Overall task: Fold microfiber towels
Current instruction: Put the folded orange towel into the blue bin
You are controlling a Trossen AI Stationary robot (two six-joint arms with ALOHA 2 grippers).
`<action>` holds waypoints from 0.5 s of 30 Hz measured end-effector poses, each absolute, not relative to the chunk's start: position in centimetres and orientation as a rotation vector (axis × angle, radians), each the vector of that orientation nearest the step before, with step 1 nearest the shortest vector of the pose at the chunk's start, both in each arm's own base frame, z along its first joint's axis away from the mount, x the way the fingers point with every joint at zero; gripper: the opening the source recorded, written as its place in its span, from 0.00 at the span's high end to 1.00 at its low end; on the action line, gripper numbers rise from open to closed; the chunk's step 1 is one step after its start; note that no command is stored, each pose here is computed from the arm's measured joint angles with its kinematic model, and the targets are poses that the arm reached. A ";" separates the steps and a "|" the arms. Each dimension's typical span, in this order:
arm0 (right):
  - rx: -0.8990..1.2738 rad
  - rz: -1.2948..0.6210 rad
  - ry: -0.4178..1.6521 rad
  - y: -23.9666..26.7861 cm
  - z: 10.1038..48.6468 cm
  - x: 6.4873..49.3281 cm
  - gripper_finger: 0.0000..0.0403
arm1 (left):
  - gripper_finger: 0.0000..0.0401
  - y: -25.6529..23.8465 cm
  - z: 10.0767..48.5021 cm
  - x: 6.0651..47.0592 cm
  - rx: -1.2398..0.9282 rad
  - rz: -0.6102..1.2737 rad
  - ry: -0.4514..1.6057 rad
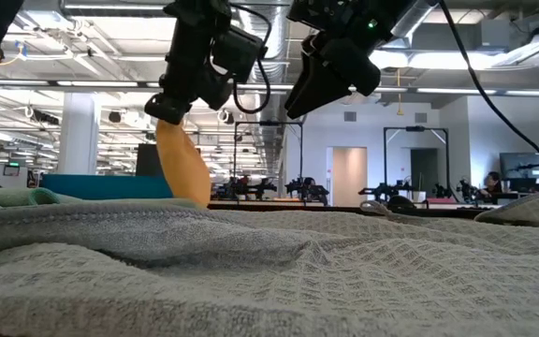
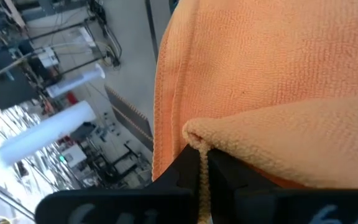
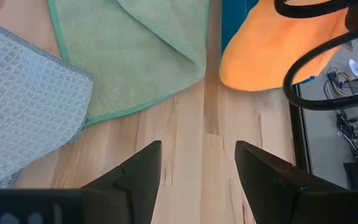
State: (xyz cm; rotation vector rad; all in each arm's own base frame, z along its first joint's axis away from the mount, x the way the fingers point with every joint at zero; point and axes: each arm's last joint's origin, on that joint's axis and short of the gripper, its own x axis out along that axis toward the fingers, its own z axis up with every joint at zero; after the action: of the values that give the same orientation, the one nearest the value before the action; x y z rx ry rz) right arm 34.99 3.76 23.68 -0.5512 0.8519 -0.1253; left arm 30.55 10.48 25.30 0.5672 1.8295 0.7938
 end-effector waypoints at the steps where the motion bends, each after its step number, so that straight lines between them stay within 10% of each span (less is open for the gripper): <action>1: -0.551 -0.125 0.852 3.8 23.7 35.0 0.44 | 1.00 10.6 25.3 30.5 0.565 0.797 1.830; 15: -0.550 -0.126 0.850 3.8 23.7 35.0 0.44 | 1.00 12.7 29.2 27.5 0.596 1.028 1.719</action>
State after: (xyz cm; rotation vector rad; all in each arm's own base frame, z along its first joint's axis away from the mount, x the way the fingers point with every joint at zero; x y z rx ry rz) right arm 35.01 3.76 23.68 -0.5501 0.8496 -0.1256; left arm 27.53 12.67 29.23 0.5958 1.7189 1.0280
